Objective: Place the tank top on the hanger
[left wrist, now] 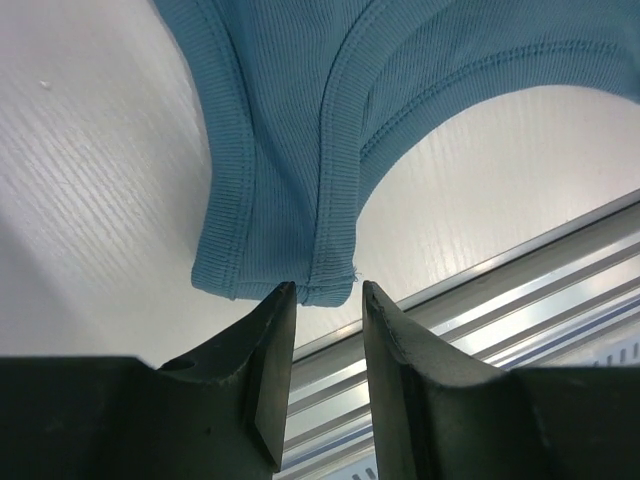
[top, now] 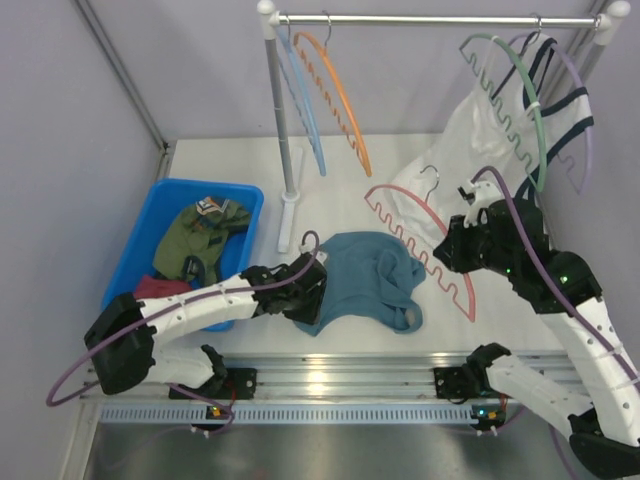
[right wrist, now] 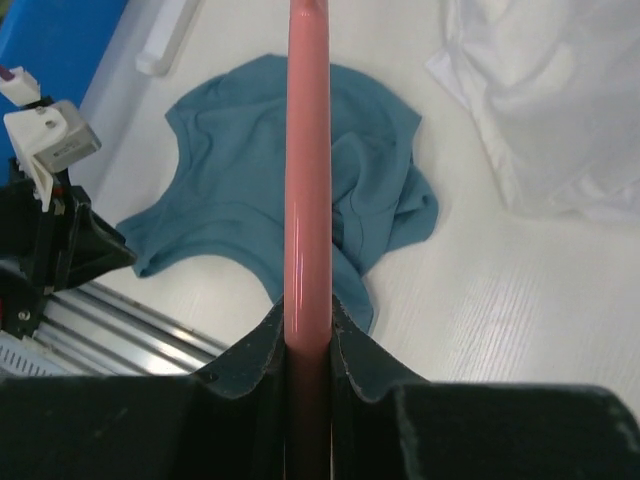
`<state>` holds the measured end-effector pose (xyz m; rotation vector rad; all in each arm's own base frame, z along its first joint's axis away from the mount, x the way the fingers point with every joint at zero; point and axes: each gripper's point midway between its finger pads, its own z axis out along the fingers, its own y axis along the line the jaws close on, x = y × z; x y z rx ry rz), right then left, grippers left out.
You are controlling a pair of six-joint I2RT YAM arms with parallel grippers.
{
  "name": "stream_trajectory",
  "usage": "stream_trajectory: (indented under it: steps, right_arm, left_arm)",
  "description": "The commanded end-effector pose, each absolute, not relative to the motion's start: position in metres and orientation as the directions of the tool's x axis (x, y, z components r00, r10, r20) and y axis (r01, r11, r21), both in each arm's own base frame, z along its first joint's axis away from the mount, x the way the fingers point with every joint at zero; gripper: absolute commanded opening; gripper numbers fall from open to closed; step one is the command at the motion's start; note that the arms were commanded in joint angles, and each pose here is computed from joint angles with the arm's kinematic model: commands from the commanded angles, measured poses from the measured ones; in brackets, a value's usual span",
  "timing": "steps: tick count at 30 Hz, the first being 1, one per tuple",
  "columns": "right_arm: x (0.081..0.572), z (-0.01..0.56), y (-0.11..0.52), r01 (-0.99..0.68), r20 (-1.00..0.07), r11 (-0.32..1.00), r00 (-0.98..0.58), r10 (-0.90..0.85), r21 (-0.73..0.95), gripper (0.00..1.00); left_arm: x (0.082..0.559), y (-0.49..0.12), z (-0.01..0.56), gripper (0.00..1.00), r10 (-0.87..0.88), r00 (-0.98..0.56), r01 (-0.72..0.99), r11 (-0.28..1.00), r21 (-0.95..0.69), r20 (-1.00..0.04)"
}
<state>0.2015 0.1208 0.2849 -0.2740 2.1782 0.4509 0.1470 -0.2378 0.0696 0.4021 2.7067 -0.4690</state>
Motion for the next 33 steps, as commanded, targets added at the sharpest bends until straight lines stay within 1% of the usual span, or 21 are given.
stream_trajectory:
  steps: [1, 9, 16, 17, 20, 24, 27, 28, 29, 31, 32, 33]
  right_arm:
    - [0.183, 0.286, 0.129, -0.387, -0.792, 0.877, -0.61, -0.014, 0.283, 0.0]
    - [0.169, 0.279, 0.124, -0.407, -0.769, 0.874, -0.636, -0.062, 0.266, 0.0]
    - [0.161, 0.283, 0.121, -0.439, -0.762, 0.865, -0.638, -0.111, 0.242, 0.0]
    - [0.161, 0.286, 0.12, -0.443, -0.766, 0.865, -0.633, -0.115, 0.236, 0.0]
    - [0.159, 0.286, 0.119, -0.451, -0.763, 0.863, -0.633, -0.13, 0.227, 0.0]
    - [0.155, 0.282, 0.121, -0.474, -0.754, 0.851, -0.638, -0.154, 0.228, 0.0]
    - [0.151, 0.279, 0.123, -0.485, -0.744, 0.841, -0.648, -0.163, 0.239, 0.0]
    - [0.151, 0.279, 0.123, -0.487, -0.745, 0.84, -0.647, -0.162, 0.24, 0.0]
    - [0.149, 0.278, 0.124, -0.492, -0.739, 0.835, -0.653, -0.166, 0.248, 0.0]
    - [0.148, 0.28, 0.126, -0.5, -0.738, 0.828, -0.654, -0.168, 0.254, 0.0]
    - [0.148, 0.28, 0.128, -0.506, -0.734, 0.822, -0.658, -0.171, 0.262, 0.0]
    - [0.147, 0.28, 0.129, -0.512, -0.731, 0.818, -0.659, -0.177, 0.264, 0.0]
  left_arm:
    - [0.151, -0.244, 0.068, 0.38, 0.212, -0.876, 0.33, 0.919, -0.217, -0.433]
    - [0.156, -0.264, 0.064, 0.4, 0.28, -0.847, 0.368, 0.922, -0.119, -0.451]
    - [0.161, -0.261, 0.062, 0.41, 0.339, -0.824, 0.369, 0.929, 0.023, -0.454]
    - [0.161, -0.257, 0.058, 0.41, 0.355, -0.824, 0.368, 0.928, 0.06, -0.442]
    - [0.158, -0.255, 0.054, 0.41, 0.383, -0.82, 0.377, 0.921, 0.103, -0.425]
    - [0.155, -0.254, 0.05, 0.41, 0.391, -0.823, 0.378, 0.919, 0.117, -0.412]
    - [0.157, -0.249, 0.049, 0.39, 0.391, -0.823, 0.364, 0.92, 0.145, -0.412]
    - [0.16, -0.247, 0.051, 0.38, 0.39, -0.818, 0.356, 0.921, 0.16, -0.424]
    - [0.161, -0.245, 0.051, 0.31, 0.392, -0.816, 0.352, 0.92, 0.174, -0.424]
    - [0.165, -0.242, 0.054, 0.22, 0.395, -0.809, 0.342, 0.919, 0.198, -0.434]
    - [0.167, -0.243, 0.056, 0.14, 0.394, -0.808, 0.34, 0.919, 0.2, -0.439]
    - [0.169, -0.243, 0.058, 0.09, 0.393, -0.807, 0.338, 0.919, 0.2, -0.441]
